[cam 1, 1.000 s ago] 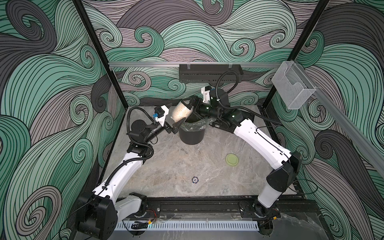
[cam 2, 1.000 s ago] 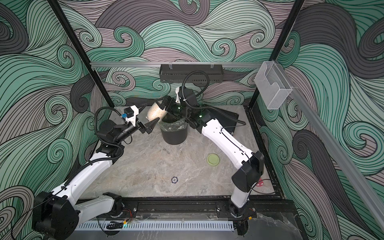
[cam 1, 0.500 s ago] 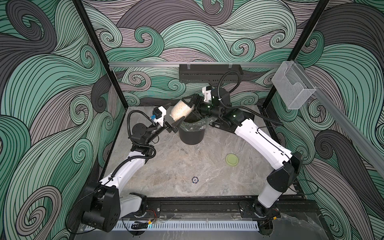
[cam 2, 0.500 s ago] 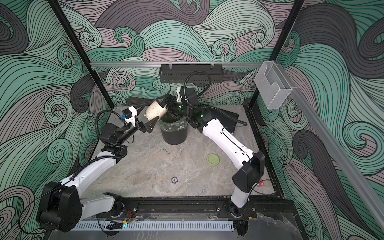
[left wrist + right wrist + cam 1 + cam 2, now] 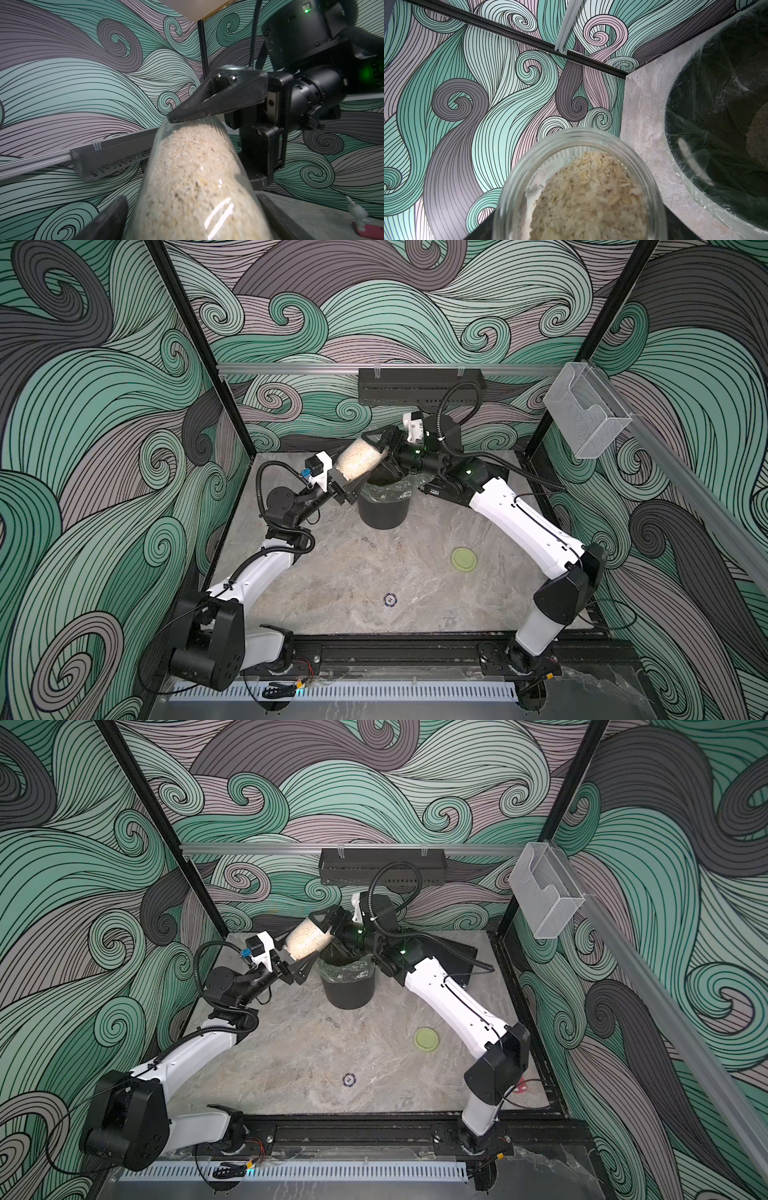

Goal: Empty expired oatmeal from jars
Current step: Pour the expired oatmeal into the trash bin.

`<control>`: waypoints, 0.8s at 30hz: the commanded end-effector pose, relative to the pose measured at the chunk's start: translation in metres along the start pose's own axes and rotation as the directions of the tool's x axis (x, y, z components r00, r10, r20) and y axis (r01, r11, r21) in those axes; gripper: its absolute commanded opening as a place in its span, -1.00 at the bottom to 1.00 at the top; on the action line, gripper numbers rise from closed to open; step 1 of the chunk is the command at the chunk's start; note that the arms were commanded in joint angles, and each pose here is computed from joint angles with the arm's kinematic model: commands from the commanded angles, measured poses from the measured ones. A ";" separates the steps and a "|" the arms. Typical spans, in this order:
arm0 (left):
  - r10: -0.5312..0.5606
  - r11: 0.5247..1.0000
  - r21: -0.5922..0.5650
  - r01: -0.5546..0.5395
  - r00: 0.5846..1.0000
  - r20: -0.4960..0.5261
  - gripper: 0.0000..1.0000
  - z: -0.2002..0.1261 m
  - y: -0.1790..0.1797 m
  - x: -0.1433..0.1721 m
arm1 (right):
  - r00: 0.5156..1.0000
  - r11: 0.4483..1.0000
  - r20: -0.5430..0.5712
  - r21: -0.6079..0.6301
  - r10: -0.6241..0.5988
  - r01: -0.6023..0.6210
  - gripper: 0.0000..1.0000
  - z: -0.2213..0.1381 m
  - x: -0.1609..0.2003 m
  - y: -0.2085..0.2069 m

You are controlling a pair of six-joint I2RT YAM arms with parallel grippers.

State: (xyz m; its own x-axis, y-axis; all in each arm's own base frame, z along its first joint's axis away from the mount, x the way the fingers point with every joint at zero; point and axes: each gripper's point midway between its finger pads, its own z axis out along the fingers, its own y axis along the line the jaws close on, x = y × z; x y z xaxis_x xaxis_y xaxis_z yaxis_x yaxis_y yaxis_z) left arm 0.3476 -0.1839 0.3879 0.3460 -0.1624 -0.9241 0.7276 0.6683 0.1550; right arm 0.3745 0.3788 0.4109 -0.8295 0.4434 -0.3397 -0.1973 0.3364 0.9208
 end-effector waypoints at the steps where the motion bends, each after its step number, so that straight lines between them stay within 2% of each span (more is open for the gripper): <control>1: 0.019 0.999 0.027 -0.020 0.998 0.055 0.77 0.002 -0.002 -0.019 | 0.998 0.976 0.061 -0.216 -0.024 0.036 -0.67 -0.016 -0.017 0.066; 9: 0.019 1.000 0.017 -0.020 0.998 0.068 0.62 0.001 0.000 -0.023 | 0.999 0.978 0.043 -0.208 -0.021 0.029 -0.69 -0.009 -0.014 0.062; 13: 0.028 0.999 0.013 -0.029 0.997 0.068 0.41 0.001 0.000 -0.028 | 0.999 0.979 0.038 -0.205 0.000 0.008 -0.69 -0.005 -0.011 0.054; 16: 0.035 0.999 0.007 -0.036 0.997 0.069 0.11 0.002 0.001 -0.029 | 1.000 0.980 0.029 -0.198 0.001 0.005 -0.64 -0.002 -0.009 0.049; 17: 0.039 0.999 0.004 -0.039 0.997 0.070 0.04 0.002 0.002 -0.030 | 1.000 0.982 0.023 -0.191 0.003 0.001 -0.59 -0.001 -0.007 0.047; 22: 0.059 0.997 -0.044 -0.056 0.996 0.062 -0.38 0.001 0.009 -0.032 | 1.000 0.989 0.012 -0.147 0.009 -0.007 -0.05 0.002 -0.002 0.031; 24: 0.059 0.997 -0.062 -0.056 0.996 0.062 -0.48 0.001 0.014 -0.033 | 1.000 0.991 0.012 -0.137 0.013 -0.011 0.03 0.001 -0.001 0.026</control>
State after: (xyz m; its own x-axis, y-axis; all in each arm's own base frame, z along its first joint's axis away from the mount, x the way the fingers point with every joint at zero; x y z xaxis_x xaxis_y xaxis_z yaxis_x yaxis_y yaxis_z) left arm 0.3531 -0.1815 0.3808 0.3154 -0.1531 -0.9365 0.7243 0.6765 0.1334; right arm 0.3809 0.3885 0.4042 -0.8409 0.4514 -0.2987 -0.1804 0.2865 0.9409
